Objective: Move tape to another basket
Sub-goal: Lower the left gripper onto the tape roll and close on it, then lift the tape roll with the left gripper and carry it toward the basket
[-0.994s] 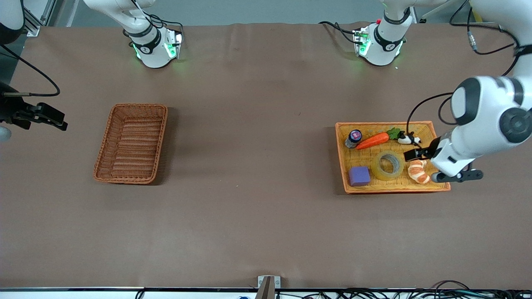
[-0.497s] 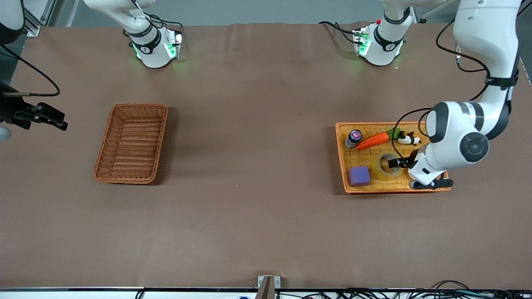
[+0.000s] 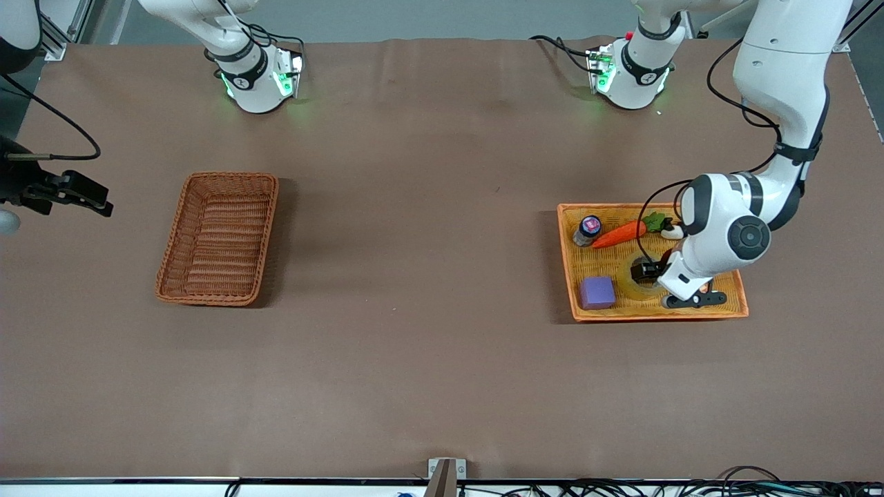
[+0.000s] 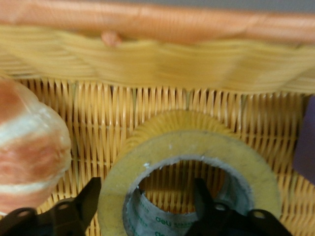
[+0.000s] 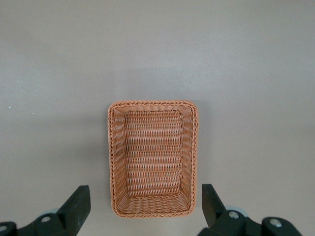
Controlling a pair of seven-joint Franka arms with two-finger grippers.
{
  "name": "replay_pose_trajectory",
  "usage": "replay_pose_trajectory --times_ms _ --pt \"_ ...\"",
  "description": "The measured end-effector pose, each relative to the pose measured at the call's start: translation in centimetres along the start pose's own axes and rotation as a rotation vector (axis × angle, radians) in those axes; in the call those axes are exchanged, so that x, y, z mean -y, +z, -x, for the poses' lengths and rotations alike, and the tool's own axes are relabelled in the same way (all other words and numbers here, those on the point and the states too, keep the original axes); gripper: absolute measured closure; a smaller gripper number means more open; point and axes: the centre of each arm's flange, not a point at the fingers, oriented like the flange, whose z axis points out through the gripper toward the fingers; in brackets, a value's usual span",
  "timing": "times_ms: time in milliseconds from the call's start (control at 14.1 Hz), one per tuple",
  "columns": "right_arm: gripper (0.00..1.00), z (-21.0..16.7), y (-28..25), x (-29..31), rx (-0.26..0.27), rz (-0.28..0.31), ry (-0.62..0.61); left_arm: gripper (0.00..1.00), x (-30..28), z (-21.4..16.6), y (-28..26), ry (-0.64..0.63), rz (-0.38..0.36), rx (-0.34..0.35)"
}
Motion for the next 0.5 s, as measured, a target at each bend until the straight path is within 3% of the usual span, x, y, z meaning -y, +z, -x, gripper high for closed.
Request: replay_pose_trajectory --times_ms 355,497 --pt "0.0 0.0 0.0 0.0 0.003 0.0 0.0 0.75 0.3 -0.2 -1.5 -0.006 0.003 -0.028" --pt "0.0 0.0 0.0 0.0 0.004 0.0 0.0 0.79 0.3 -0.1 -3.7 -0.006 0.002 -0.021"
